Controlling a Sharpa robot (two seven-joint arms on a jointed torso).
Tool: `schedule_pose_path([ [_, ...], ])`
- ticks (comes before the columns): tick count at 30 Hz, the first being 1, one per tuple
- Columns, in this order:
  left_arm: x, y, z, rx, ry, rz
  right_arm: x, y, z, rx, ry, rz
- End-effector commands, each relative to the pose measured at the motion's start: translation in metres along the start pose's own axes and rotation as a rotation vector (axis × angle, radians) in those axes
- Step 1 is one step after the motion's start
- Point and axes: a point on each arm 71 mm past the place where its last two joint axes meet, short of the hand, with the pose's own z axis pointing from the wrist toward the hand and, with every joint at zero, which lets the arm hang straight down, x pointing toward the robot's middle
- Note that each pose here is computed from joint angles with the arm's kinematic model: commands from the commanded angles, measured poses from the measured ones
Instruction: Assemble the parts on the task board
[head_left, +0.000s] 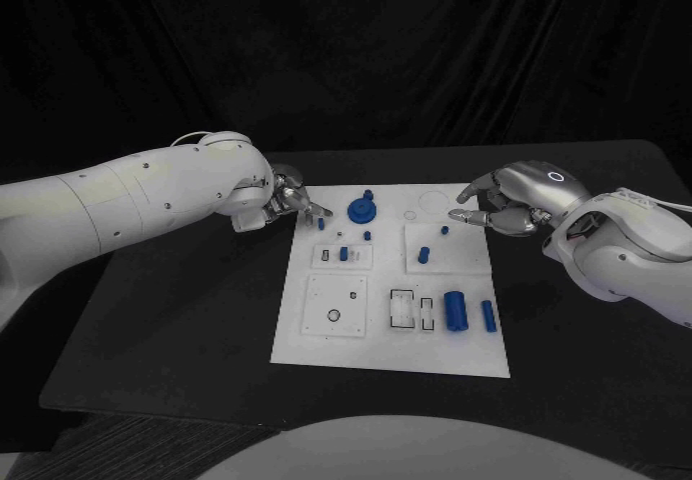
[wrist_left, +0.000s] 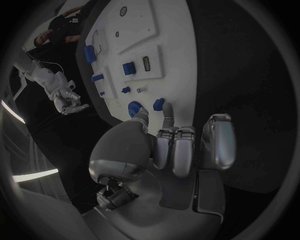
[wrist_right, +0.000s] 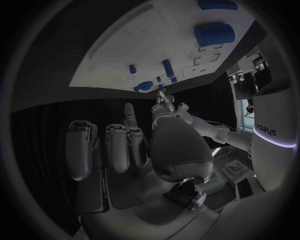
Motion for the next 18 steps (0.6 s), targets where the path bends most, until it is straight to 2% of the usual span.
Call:
schedule_pose_path([
  [1, 0.0029, -0.002, 0.0008, 0.013, 0.024, 0.004, 0.0005, 0.0003, -0.0001, -0.002, -0.004, 0.0],
  [18, 0.0057, -0.0059, 0.0026, 0.027, 0.035, 0.009, 0.0018, -0.0003, -0.0004, 0.005, 0.006, 0.0],
])
